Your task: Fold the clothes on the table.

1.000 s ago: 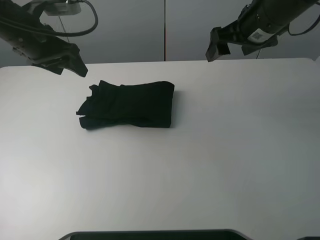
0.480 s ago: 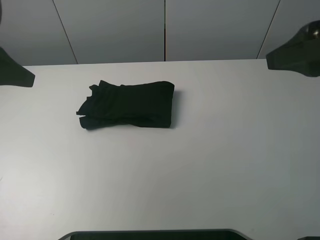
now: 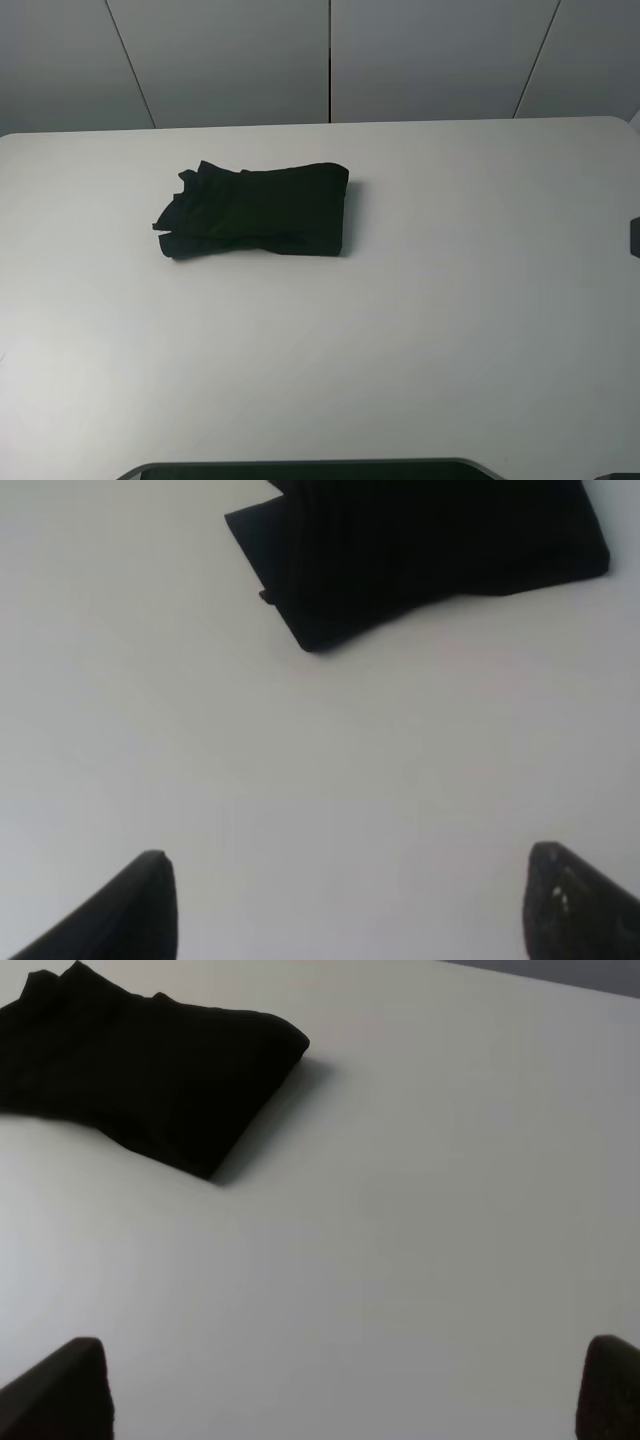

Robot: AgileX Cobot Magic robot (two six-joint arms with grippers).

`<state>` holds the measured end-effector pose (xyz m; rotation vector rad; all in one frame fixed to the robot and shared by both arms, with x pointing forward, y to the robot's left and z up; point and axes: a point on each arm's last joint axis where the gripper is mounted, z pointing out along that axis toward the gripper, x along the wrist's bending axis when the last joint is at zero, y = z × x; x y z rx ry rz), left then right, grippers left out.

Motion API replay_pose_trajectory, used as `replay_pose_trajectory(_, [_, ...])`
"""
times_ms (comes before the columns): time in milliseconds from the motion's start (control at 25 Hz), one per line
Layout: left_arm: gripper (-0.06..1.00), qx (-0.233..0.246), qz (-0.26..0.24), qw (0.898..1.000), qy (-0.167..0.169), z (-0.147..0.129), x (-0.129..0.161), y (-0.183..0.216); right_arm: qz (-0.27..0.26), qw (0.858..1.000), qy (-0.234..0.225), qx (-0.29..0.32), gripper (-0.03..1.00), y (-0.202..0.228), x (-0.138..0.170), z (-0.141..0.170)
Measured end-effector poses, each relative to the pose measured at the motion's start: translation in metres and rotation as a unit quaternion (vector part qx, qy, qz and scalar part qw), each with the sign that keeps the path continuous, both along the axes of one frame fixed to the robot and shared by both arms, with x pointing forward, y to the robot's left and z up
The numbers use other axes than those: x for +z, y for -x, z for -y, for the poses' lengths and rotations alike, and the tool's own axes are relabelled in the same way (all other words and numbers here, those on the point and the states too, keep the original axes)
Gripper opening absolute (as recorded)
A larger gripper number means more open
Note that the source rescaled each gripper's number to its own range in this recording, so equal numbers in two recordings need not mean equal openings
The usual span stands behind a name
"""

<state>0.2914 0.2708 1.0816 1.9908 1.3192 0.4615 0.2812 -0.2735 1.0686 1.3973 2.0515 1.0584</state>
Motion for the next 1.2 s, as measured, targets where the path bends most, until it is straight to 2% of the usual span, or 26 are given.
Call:
replay_pose_trajectory(360, [0.94, 0.022, 0.046, 0.998, 0.022, -0.013, -0.008, 0.035, 0.016, 1.0, -0.005, 0.006, 1.0, 0.029, -0.008, 0.007])
replay_pose_trajectory(520, [0.94, 0.024, 0.065, 0.997, 0.025, -0.017, -0.023, 0.046, 0.009, 1.0, -0.004, 0.007, 1.0, 0.031, -0.014, 0.008])
replay_pose_trajectory(720, [0.94, 0.025, 0.123, 0.991, 0.046, -0.023, -0.024, 0.063, 0.006, 1.0, -0.003, 0.007, 1.0, 0.031, -0.015, 0.008])
replay_pose_trajectory(840, [0.94, 0.025, 0.13, 0.99, 0.047, -0.023, -0.024, 0.065, 0.008, 1.0, -0.008, 0.009, 1.0, 0.032, -0.015, 0.007])
replay_pose_trajectory(1200, [0.94, 0.026, 0.134, 0.989, 0.048, -0.024, -0.024, 0.066, 0.079, 0.996, -0.035, 0.015, 1.0, 0.055, -0.014, 0.012])
